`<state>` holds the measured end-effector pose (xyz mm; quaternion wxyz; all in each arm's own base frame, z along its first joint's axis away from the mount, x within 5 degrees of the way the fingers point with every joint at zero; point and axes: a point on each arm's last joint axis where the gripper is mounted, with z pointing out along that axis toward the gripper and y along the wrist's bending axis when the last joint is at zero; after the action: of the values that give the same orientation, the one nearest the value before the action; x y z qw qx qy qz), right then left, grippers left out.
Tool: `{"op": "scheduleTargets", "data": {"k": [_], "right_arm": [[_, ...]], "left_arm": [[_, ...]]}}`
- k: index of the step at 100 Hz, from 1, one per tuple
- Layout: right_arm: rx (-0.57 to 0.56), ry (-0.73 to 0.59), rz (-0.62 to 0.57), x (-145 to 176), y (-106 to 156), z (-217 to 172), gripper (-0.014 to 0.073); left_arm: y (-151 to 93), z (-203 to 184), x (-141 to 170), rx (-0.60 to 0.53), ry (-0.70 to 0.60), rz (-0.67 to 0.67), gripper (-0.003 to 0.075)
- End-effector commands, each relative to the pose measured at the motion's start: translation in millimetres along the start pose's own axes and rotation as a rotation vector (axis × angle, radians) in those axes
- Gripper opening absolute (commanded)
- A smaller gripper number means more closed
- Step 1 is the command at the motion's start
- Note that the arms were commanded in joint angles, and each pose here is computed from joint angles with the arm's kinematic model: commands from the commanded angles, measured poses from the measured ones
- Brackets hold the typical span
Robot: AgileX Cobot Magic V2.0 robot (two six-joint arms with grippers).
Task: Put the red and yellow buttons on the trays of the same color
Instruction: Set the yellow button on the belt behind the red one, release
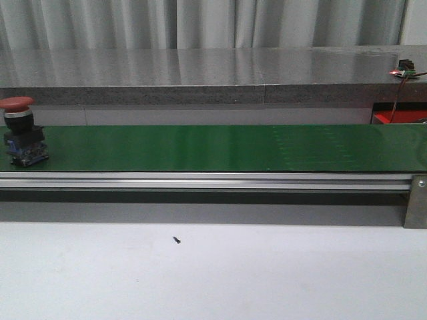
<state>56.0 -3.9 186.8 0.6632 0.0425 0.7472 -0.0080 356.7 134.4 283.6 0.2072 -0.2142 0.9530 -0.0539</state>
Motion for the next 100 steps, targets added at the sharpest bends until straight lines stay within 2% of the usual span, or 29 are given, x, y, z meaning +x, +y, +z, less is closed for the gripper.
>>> {"op": "scheduleTargets", "data": {"k": [1,9,21,31,58,88,95,100], "right_arm": [[0.001,-0.115,-0.006,-14.0,0.3,-3.1,-0.0123],[0.001,-0.115,-0.006,-14.0,0.3,-3.1,-0.0123],[0.001,-0.115,-0.006,-14.0,0.3,-3.1,-0.0123],[0.001,-0.115,-0.006,-14.0,0.3,-3.1,-0.0123],[0.001,-0.116,-0.006,-14.1,0.3,-3.1,-0.0123],[0.001,-0.116,-0.006,-14.1,0.3,-3.1,-0.0123],[0.001,-0.117,-0.006,-14.2,0.3,-3.1,-0.0123],[0.001,-0.117,-0.006,-14.2,0.3,-3.1,-0.0123]], "left_arm": [[-9.3,-26.0,-8.3,0.028,-0.105,0.01,0.0227],[-9.3,-25.9,-7.9,0.028,-0.1,0.012,0.0307],[-9.3,-25.9,-7.9,0.028,-0.1,0.014,0.0471],[-9.3,-25.9,-7.9,0.028,-0.1,0.014,0.0535],[-11.3,-34.7,-6.9,0.035,-0.12,0.03,0.0537],[-18.8,-80.4,-0.1,0.04,-0.234,0.078,0.0535],[-21.8,-95.6,4.5,0.042,-0.262,0.096,0.0517],[-24.3,-105.9,9.1,0.046,-0.282,0.127,0.0477]]}}
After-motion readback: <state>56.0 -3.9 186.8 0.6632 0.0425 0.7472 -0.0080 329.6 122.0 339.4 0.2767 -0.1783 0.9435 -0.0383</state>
